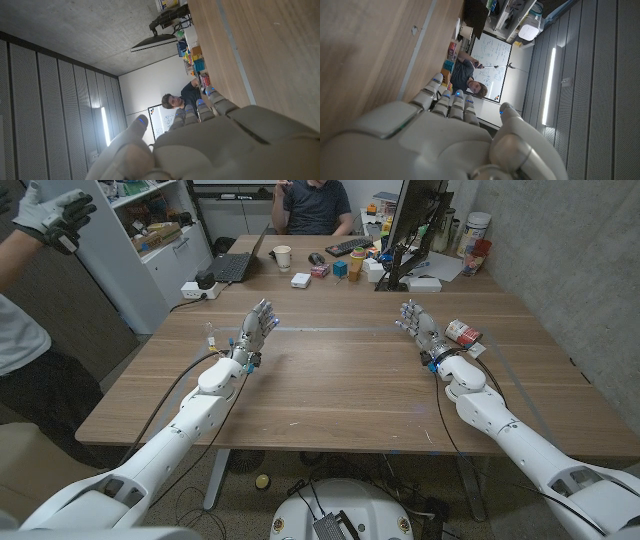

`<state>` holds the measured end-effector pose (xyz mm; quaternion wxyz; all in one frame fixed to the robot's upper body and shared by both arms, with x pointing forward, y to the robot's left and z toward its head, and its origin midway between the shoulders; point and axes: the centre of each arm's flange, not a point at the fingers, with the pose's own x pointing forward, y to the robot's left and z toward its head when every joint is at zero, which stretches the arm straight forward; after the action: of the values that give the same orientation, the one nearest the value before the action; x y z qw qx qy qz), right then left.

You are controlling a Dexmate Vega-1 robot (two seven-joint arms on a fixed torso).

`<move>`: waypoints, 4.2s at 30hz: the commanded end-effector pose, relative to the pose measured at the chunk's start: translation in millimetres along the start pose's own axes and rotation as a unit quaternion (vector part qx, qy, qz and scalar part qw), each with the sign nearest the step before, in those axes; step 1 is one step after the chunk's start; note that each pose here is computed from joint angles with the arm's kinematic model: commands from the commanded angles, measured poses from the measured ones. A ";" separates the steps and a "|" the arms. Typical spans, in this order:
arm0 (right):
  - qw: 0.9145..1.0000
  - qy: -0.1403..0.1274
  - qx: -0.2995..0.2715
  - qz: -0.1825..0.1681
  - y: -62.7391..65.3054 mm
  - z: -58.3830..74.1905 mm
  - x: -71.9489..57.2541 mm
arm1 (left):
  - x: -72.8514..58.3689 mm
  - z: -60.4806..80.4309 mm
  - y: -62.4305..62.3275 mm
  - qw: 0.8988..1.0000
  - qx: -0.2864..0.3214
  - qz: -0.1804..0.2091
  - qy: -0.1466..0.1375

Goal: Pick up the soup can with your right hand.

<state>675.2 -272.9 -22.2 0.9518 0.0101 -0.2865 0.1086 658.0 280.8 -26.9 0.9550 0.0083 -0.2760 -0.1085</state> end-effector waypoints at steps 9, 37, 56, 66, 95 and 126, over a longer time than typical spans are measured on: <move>0.996 -0.032 -0.064 0.044 14.6 16.0 25.2 | 20.4 15.8 -10.6 1.000 -0.004 -0.006 -0.009; 0.950 -0.080 -0.301 0.005 -32.3 110.9 31.2 | 20.5 22.0 -13.4 1.000 0.002 -0.015 -0.016; 0.895 -0.100 -0.430 -0.056 -55.5 173.4 24.1 | 23.3 25.6 -14.7 1.000 0.005 -0.017 -0.020; 0.851 -0.102 -0.504 -0.102 -73.1 198.1 22.8 | 23.6 26.7 -17.5 1.000 0.006 -0.019 -0.023; 0.648 -0.021 -0.729 -0.218 -80.6 243.4 12.7 | 26.0 27.1 -25.0 0.999 0.007 -0.021 -0.023; 0.567 0.168 -0.788 -0.169 -100.2 225.9 26.0 | 30.9 30.6 -31.9 0.999 0.014 -0.022 -0.021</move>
<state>586.5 -377.2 188.4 0.6097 -0.6949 -0.1517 -0.3499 660.0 247.8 11.8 0.9457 0.0250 -0.2986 -0.1263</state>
